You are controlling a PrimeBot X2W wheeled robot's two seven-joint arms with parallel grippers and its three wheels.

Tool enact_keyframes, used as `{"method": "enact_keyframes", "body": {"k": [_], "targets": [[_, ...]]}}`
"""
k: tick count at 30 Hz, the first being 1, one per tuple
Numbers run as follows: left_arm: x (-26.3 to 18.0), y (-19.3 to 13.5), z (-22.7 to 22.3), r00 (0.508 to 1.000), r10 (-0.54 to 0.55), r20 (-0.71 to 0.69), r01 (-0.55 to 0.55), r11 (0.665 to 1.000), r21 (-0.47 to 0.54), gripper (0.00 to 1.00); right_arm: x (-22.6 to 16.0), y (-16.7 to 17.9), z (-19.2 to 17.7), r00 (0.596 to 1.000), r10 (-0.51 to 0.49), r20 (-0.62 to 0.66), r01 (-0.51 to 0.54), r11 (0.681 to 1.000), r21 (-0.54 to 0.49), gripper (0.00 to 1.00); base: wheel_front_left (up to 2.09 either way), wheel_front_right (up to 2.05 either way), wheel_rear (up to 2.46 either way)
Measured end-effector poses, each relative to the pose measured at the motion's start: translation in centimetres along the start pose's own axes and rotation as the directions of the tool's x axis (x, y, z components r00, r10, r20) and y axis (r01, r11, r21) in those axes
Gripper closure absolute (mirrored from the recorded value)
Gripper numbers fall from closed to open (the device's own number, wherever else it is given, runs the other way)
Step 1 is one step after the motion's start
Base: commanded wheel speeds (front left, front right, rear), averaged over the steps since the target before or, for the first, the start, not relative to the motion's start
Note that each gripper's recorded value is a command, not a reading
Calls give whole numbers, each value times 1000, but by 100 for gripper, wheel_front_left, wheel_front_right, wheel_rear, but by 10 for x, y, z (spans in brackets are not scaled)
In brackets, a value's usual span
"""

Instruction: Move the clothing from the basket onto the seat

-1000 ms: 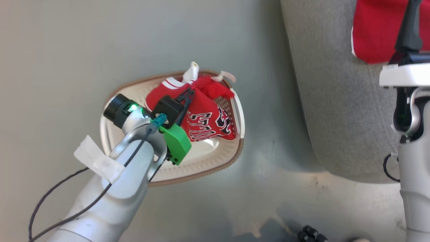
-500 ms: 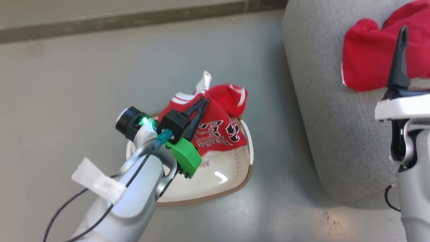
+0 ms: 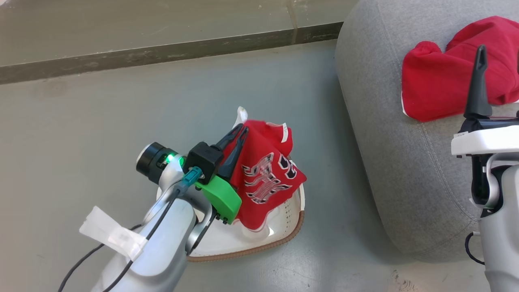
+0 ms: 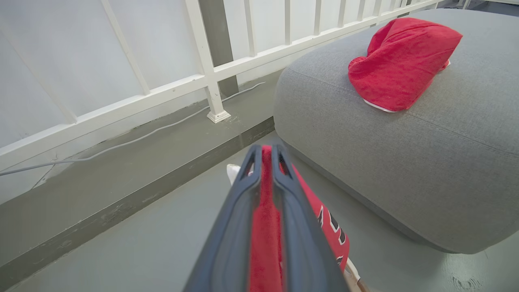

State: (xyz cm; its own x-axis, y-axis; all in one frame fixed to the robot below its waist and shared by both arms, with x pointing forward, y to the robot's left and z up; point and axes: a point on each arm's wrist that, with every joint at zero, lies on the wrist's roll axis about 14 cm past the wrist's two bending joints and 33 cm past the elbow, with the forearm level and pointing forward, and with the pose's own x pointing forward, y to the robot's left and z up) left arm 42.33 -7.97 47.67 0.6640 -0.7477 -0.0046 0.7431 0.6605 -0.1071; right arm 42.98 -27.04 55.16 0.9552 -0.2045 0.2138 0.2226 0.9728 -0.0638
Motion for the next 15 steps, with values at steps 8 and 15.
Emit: {"method": "enact_keyframes", "body": {"k": [8,15], "targets": [[-4,0,5,1000,10,11,-10,1000,7,56,-2,-8,4,1000,-19,8,19,1000,-5,0,0,0,0],[-11,4,19,998,49,49,-49,999,-7,0,-6,-10,7,1000,-24,15,24,1000,-4,0,0,0,0]]}}
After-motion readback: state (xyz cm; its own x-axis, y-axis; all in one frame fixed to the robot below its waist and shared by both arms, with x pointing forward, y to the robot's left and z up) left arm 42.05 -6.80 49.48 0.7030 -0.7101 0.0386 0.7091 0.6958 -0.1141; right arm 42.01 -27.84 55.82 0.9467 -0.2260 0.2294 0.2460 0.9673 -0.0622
